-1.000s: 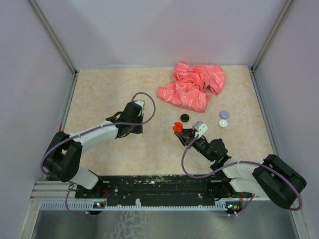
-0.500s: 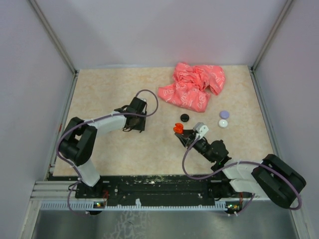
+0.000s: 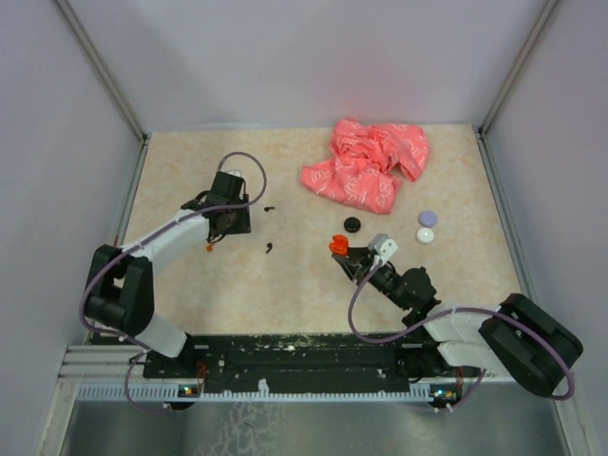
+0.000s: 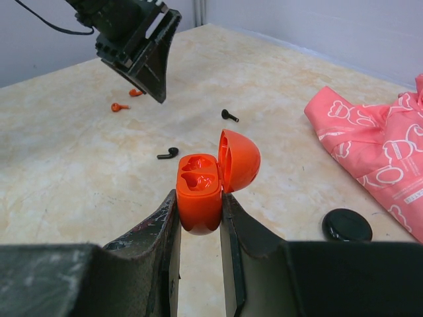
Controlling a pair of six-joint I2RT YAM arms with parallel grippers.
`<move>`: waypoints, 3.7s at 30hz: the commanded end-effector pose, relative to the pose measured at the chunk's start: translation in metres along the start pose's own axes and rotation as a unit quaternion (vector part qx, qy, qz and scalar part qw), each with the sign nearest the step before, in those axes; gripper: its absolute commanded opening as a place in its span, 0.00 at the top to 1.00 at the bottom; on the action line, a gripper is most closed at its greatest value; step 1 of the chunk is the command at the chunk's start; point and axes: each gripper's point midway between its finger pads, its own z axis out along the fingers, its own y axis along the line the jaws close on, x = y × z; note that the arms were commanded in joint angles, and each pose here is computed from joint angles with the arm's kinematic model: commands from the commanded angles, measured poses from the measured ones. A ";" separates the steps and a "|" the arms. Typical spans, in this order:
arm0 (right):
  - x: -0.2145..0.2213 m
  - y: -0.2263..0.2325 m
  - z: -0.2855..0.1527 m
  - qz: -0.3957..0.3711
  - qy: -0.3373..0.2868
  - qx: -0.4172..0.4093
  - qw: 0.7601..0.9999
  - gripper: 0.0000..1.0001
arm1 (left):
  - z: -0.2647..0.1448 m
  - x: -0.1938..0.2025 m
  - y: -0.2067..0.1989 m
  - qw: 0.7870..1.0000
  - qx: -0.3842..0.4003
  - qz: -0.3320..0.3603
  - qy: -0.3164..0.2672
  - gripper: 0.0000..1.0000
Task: Insert the wireless bluetooth earbuds into the charging case
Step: Adjust the earbud at the center of the board.
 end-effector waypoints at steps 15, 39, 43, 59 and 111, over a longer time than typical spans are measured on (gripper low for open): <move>-0.021 0.009 0.002 -0.004 -0.033 -0.018 0.999 1.00 | 0.015 -0.007 0.101 0.991 -0.069 -0.111 0.001 0.48; -0.017 0.013 0.004 -0.020 -0.021 -0.022 0.999 1.00 | 0.048 -0.012 0.145 0.982 -0.092 -0.165 0.012 0.61; -0.016 0.013 0.004 -0.020 -0.021 -0.022 0.999 1.00 | 0.052 -0.010 0.143 0.984 -0.085 -0.158 0.025 0.65; -0.017 0.015 0.004 -0.021 -0.022 -0.027 0.999 1.00 | 0.053 0.016 0.088 0.993 -0.001 -0.072 0.090 0.75; -0.015 0.017 0.004 -0.027 -0.021 -0.036 0.999 1.00 | -0.017 0.041 -0.004 0.999 0.004 0.004 0.052 0.50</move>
